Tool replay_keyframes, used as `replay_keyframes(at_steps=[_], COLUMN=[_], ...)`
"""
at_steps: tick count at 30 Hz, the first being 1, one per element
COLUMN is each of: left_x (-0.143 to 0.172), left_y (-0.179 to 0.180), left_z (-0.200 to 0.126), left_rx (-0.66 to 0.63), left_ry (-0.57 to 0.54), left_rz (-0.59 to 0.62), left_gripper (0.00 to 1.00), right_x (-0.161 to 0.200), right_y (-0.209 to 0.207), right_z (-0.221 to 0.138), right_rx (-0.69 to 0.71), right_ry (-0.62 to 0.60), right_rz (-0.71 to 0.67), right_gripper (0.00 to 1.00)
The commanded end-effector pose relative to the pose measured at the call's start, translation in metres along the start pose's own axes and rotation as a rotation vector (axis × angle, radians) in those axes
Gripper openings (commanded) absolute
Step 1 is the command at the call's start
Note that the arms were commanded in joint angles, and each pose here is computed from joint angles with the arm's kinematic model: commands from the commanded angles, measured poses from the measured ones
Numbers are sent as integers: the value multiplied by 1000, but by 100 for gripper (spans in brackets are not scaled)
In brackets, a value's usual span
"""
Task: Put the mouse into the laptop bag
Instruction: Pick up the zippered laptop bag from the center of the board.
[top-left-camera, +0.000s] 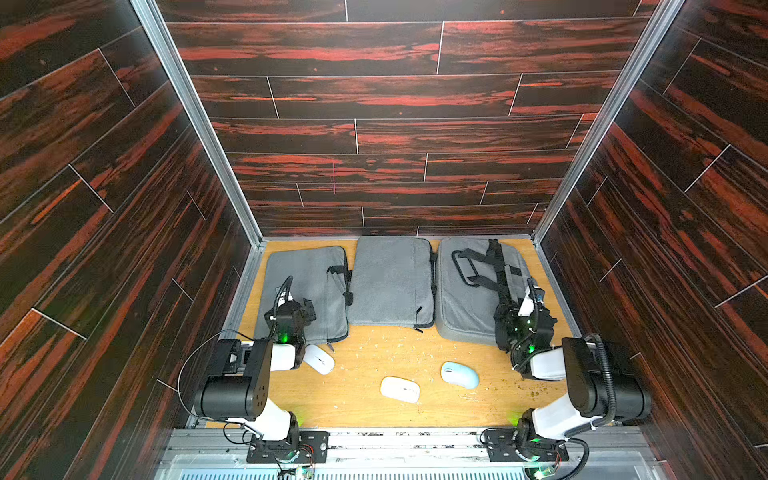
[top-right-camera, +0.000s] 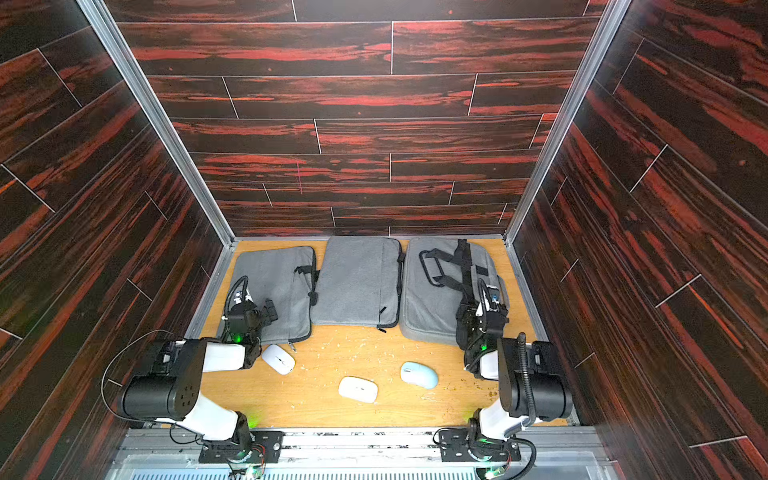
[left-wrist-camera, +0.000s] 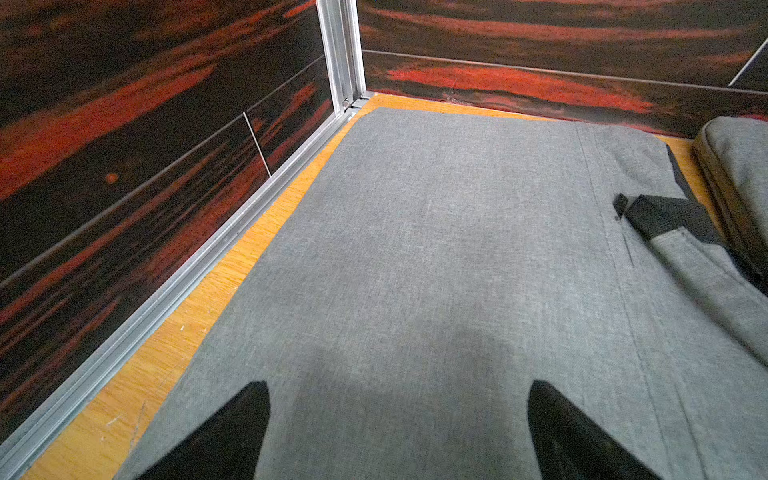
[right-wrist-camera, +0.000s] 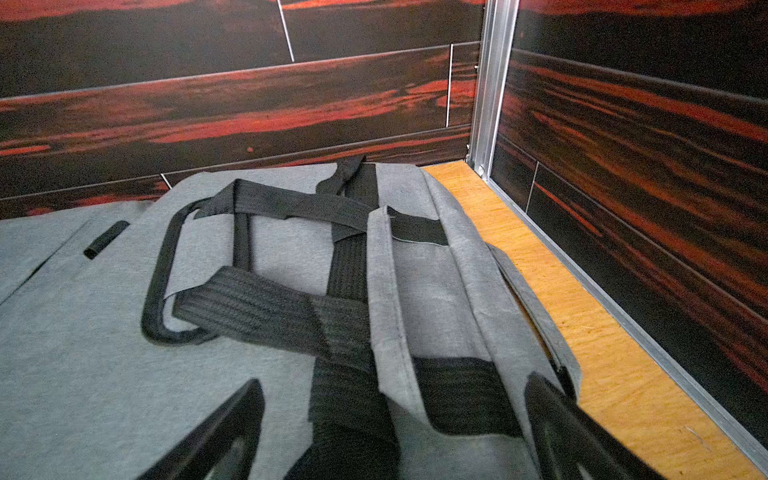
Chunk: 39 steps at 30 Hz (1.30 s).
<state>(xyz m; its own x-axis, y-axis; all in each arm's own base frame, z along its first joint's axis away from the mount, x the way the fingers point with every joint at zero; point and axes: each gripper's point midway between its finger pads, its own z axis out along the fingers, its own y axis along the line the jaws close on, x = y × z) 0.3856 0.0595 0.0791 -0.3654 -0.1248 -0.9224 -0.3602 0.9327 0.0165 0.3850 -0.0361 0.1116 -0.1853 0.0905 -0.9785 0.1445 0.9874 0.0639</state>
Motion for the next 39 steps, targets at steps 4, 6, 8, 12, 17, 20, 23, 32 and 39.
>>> replay_keyframes(at_steps=[4,6,8,12,17,20,23,32,39], left_x=[-17,-17,-17,-17,-17,-17,-17,-48,-114], left_y=[-3,-3,-3,-3,-3,-3,-3,-18,38], left_z=[-2,-2,-2,-1,-1,-1,-1,-15,-59], left_rx=[12,12,14,12,13,12,12,77,-285], left_ry=[-42,-40,-41,-41,-41,-41,-39,-38,101], left_rz=[-2,-2,-2,-2,-2,-2,-1,54,-334], left_gripper=[100,100,100,100,100,100,100,100,100], right_x=[-7,-6,-6,-6,-6,-6,-6,-45,-106], right_y=[3,3,3,3,2,3,3,7,76], right_z=[2,2,2,2,2,2,2,-24,-50], right_rx=[-18,-19,-21,-20,-18,-18,-19,108,123], right_ry=[-26,-24,-23,-22,-23,-23,-22,-133,-160], right_rz=[10,10,10,10,9,11,10,-76,-144], right_gripper=[99,98,98,98,98,98,98,98,99])
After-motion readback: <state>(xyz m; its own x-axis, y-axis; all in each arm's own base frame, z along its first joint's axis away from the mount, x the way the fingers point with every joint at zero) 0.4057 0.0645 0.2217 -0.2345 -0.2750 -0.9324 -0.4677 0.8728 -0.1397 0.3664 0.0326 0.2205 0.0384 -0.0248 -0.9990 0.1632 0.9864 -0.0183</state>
